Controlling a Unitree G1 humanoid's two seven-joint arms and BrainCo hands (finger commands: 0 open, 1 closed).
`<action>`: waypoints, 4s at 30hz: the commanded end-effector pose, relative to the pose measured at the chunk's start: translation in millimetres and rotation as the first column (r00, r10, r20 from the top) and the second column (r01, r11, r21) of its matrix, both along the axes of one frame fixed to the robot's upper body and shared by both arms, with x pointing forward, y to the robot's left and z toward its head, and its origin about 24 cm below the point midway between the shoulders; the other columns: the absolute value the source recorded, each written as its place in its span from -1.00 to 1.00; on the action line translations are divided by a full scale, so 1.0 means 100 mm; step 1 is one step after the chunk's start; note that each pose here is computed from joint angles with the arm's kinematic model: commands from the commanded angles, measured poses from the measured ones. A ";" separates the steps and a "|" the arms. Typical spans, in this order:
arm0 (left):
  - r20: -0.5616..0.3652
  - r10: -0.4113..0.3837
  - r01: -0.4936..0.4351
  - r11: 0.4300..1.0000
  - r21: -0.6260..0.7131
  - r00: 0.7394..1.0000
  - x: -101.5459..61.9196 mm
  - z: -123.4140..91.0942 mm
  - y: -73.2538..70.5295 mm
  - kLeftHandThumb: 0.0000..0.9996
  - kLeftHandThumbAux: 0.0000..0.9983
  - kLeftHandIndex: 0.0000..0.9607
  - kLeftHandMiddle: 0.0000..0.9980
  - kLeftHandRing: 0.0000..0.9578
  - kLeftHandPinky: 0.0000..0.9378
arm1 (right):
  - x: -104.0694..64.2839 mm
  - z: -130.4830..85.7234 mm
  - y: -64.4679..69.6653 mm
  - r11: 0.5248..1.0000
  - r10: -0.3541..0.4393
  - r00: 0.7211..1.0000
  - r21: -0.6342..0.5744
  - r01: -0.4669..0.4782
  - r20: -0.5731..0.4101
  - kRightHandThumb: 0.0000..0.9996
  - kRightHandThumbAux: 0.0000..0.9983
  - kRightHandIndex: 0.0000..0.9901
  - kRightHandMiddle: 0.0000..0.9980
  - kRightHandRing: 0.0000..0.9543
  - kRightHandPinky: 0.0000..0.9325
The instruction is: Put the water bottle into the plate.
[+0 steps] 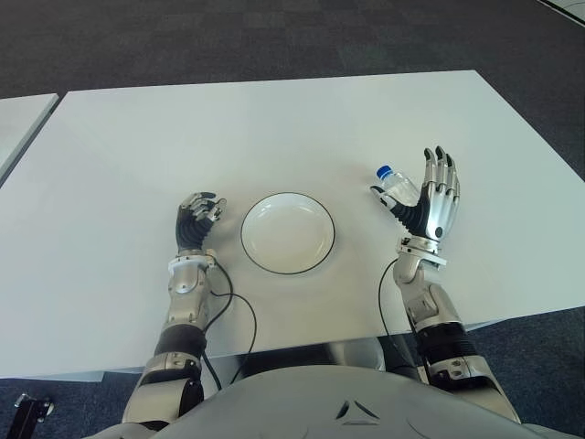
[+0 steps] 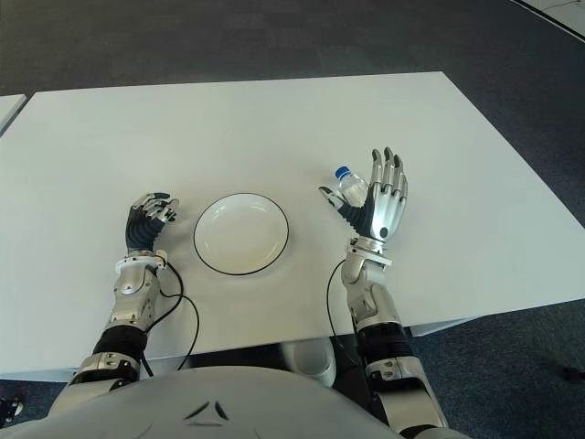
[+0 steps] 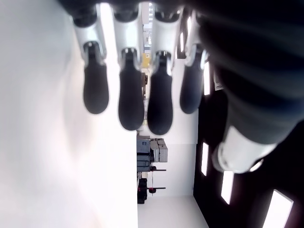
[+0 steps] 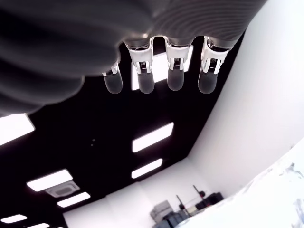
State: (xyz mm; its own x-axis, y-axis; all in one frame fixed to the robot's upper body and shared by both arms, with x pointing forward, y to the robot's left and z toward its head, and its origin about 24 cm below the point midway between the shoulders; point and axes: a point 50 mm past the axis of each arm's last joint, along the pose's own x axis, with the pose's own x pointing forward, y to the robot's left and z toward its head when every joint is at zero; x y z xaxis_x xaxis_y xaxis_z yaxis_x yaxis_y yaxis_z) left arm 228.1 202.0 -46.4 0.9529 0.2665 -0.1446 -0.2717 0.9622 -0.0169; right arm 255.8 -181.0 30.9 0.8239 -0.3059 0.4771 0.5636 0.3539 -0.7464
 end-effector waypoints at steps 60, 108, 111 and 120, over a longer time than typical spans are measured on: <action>-0.270 0.076 -0.095 0.994 -0.054 0.960 -0.44 -0.40 -0.08 0.41 0.43 -0.10 0.19 0.21 0.20 | 0.45 -0.81 -0.12 0.982 -0.182 0.359 -0.191 0.010 -0.916 0.33 0.39 -0.13 -0.62 -0.69 -0.51; -0.260 0.092 -0.110 0.992 -0.057 0.961 -0.41 -0.35 -0.06 0.42 0.43 -0.10 0.24 0.26 0.23 | 0.47 -0.78 -0.07 0.990 0.016 0.646 0.101 0.095 -0.763 0.40 0.46 -0.13 0.64 0.72 0.80; -0.259 0.095 -0.114 0.992 -0.059 0.961 -0.41 -0.35 -0.06 0.42 0.43 -0.10 0.23 0.25 0.22 | 0.48 -0.77 -0.06 0.988 0.034 0.663 0.124 0.089 -0.747 0.40 0.46 -0.13 0.65 0.73 0.81; -0.260 0.093 -0.112 0.992 -0.056 0.961 -0.41 -0.35 -0.06 0.42 0.43 -0.10 0.24 0.26 0.24 | 0.47 -0.70 0.01 0.970 0.153 0.773 0.243 0.001 -0.616 0.40 0.46 -0.12 0.68 0.77 0.84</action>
State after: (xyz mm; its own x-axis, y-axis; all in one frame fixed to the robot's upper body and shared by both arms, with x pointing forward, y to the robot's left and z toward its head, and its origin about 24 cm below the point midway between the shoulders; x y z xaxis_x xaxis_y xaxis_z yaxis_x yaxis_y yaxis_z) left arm 217.6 199.3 -44.4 0.9299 0.3253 -0.1715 -0.3334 0.9426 -0.0199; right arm 329.2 -182.5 -6.7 0.9584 -0.2678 -0.0989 0.0555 0.5146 -0.8556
